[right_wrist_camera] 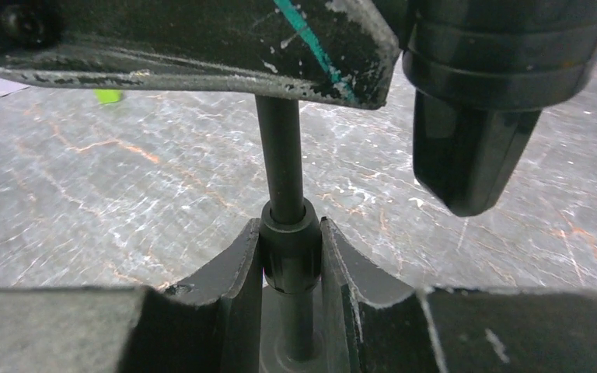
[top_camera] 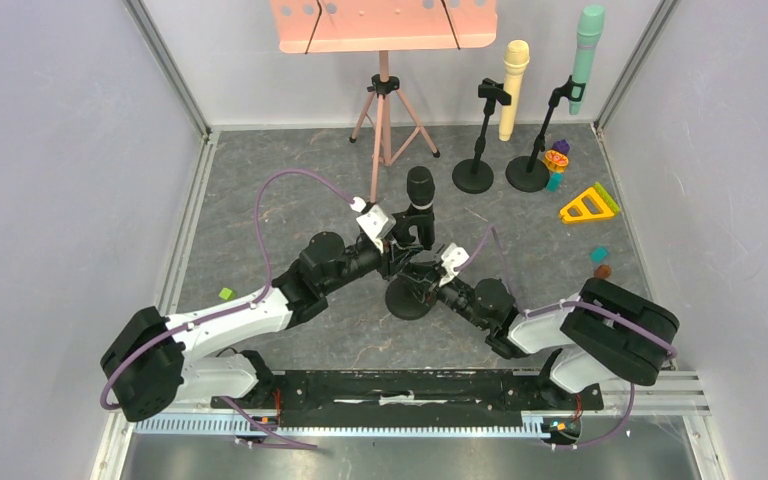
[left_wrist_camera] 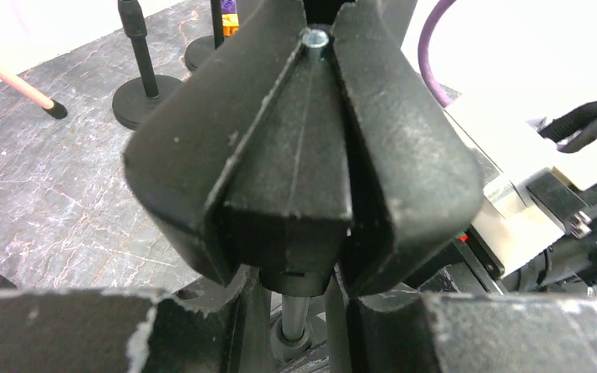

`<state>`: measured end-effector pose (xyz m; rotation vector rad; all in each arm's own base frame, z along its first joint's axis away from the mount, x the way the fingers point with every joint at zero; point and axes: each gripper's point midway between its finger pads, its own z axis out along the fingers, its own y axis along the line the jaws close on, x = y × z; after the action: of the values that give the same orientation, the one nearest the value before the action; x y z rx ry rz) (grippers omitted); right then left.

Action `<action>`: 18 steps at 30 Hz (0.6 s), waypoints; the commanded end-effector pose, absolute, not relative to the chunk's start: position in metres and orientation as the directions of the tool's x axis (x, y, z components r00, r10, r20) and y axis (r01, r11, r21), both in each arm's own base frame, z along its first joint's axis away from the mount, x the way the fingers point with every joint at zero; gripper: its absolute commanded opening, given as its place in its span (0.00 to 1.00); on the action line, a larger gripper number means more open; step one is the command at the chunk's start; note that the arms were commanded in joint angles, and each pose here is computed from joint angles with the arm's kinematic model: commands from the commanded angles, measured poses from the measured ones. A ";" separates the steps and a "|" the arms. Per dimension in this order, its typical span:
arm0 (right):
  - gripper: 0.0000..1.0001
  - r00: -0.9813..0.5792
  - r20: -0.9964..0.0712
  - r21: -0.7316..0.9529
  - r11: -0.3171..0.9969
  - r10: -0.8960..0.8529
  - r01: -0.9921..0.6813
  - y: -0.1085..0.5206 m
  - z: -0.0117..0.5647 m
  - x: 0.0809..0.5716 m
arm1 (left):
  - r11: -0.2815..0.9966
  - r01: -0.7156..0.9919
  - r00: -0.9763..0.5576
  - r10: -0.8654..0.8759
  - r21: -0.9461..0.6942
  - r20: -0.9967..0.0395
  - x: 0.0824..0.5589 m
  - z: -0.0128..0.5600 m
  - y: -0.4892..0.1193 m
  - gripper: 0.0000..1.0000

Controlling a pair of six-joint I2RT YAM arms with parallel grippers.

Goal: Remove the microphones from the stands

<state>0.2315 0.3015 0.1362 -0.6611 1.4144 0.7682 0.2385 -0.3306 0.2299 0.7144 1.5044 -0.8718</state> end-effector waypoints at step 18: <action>0.38 -0.086 -0.995 0.097 0.682 0.049 -0.725 0.305 0.136 0.242 | 0.525 0.844 -0.060 -0.109 -0.108 -0.992 0.242 0.258 -0.334 0.02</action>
<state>0.2394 0.3044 0.1341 -0.5533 1.5075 0.6521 0.2424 -0.3298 0.2283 0.7003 1.5114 -0.8564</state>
